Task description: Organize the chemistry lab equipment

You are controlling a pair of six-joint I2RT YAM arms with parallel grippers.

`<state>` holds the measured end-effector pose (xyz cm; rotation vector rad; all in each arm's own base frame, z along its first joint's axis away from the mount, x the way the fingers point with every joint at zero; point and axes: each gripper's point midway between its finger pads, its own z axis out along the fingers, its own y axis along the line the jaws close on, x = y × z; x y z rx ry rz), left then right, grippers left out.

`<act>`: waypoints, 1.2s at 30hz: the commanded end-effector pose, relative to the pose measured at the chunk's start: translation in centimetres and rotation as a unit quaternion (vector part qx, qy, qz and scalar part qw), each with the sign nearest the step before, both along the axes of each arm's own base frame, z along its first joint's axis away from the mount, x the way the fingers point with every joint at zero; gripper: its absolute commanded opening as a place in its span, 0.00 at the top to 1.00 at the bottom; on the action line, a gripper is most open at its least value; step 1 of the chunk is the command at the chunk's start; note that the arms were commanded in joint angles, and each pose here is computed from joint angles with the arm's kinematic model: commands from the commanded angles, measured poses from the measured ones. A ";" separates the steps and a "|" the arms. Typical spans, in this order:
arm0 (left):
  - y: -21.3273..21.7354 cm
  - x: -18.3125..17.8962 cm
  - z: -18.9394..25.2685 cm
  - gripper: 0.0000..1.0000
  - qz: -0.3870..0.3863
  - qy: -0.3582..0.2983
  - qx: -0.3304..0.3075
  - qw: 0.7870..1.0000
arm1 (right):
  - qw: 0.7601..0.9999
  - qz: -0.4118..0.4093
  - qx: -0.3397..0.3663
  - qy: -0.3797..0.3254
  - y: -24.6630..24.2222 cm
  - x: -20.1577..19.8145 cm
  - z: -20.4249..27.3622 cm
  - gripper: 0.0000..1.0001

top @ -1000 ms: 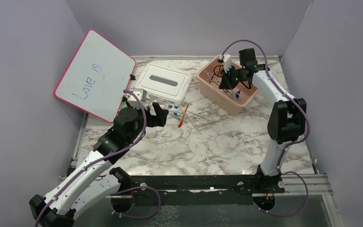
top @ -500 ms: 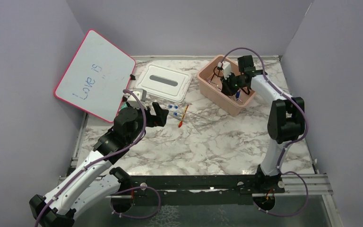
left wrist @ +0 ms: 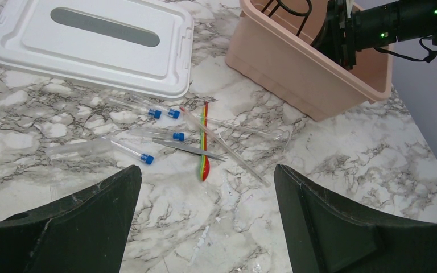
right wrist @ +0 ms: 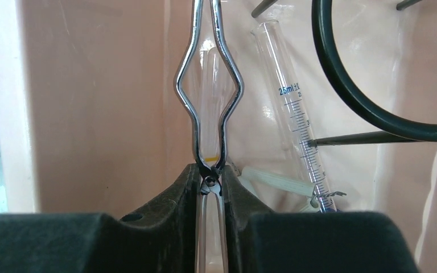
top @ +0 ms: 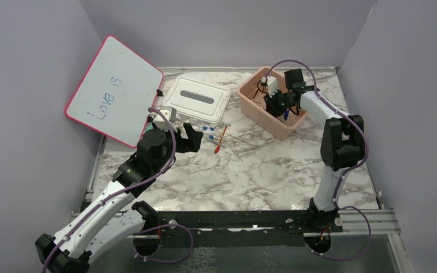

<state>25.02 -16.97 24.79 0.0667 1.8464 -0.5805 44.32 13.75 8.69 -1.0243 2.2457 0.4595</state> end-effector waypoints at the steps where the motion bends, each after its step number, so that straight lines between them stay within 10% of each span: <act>1: -0.3 -0.1 0.6 0.11 -0.007 -0.011 -0.010 1.000 | 1.000 -0.017 0.017 -0.003 0.2 0.5 1.7 0.74; 11: -0.4 -0.1 0.9 0.11 -0.009 -0.011 -0.009 1.000 | 0.998 -0.047 0.031 -0.034 -0.1 -0.1 6.9 0.60; 22: -0.3 0.2 1.5 0.10 -0.005 -0.022 -0.006 1.000 | 0.976 -0.176 0.078 -0.104 -1.7 -1.4 16.4 0.66; 36: -2.8 -0.9 -0.9 0.10 -0.056 0.023 -0.056 0.997 | 0.982 -0.121 0.138 -0.039 12.3 -10.7 13.4 0.63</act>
